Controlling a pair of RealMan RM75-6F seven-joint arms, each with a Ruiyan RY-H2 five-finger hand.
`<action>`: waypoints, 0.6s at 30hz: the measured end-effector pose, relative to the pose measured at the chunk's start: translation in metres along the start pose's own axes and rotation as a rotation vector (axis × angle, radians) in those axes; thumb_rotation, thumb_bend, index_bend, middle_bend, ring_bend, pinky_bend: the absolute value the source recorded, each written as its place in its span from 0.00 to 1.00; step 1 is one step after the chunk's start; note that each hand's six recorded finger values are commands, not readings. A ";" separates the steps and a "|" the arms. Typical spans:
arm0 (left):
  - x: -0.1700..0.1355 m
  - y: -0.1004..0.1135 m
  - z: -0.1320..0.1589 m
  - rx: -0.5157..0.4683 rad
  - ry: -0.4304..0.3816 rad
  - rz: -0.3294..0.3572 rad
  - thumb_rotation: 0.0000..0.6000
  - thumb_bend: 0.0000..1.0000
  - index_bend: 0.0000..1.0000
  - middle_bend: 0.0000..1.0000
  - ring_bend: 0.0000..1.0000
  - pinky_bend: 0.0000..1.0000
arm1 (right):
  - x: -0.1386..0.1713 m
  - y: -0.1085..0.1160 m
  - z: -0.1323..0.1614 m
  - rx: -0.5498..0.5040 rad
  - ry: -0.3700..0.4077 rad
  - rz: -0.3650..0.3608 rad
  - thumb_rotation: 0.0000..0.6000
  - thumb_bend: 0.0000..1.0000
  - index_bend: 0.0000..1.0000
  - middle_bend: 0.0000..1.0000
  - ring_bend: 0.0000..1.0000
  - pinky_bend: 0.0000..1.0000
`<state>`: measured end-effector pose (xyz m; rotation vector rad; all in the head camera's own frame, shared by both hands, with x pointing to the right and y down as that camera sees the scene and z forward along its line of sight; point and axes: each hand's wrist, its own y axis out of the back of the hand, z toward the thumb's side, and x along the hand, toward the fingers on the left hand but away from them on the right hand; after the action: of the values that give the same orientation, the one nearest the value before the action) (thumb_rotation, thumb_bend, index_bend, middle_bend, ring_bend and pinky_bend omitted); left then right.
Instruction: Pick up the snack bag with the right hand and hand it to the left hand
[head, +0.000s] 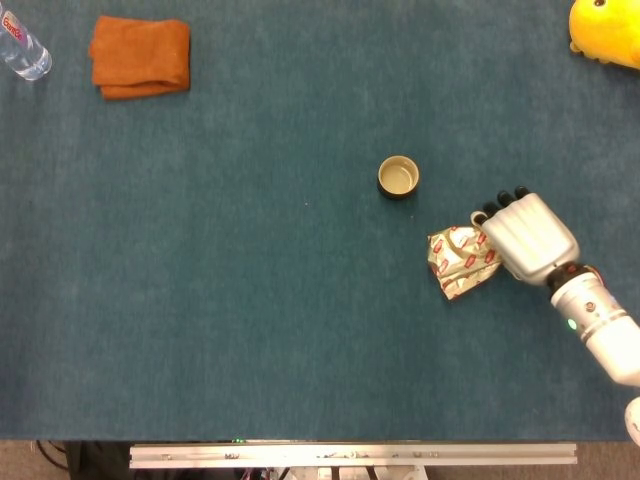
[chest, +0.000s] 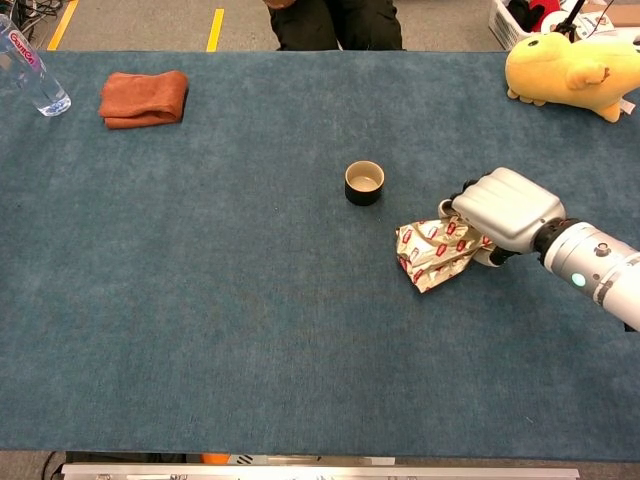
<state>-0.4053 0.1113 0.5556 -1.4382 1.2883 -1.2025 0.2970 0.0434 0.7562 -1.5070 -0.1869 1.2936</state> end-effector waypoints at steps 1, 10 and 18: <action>0.000 0.000 0.000 0.001 -0.001 -0.001 1.00 0.25 0.30 0.23 0.17 0.26 | 0.001 0.001 -0.001 -0.007 -0.001 -0.004 1.00 0.39 0.59 0.48 0.36 0.44; 0.012 0.000 0.008 0.026 -0.047 -0.030 1.00 0.25 0.30 0.23 0.17 0.26 | 0.016 0.033 -0.012 -0.075 0.007 -0.086 1.00 0.40 0.62 0.51 0.42 0.50; 0.028 -0.005 0.028 0.015 -0.127 -0.114 1.00 0.25 0.30 0.23 0.17 0.26 | 0.024 0.080 -0.012 -0.163 0.045 -0.147 1.00 0.40 0.62 0.51 0.42 0.51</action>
<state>-0.3767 0.0842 0.5581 -1.5691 1.1212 -1.1723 0.2760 0.0205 0.6774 -1.6271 -0.3746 1.1480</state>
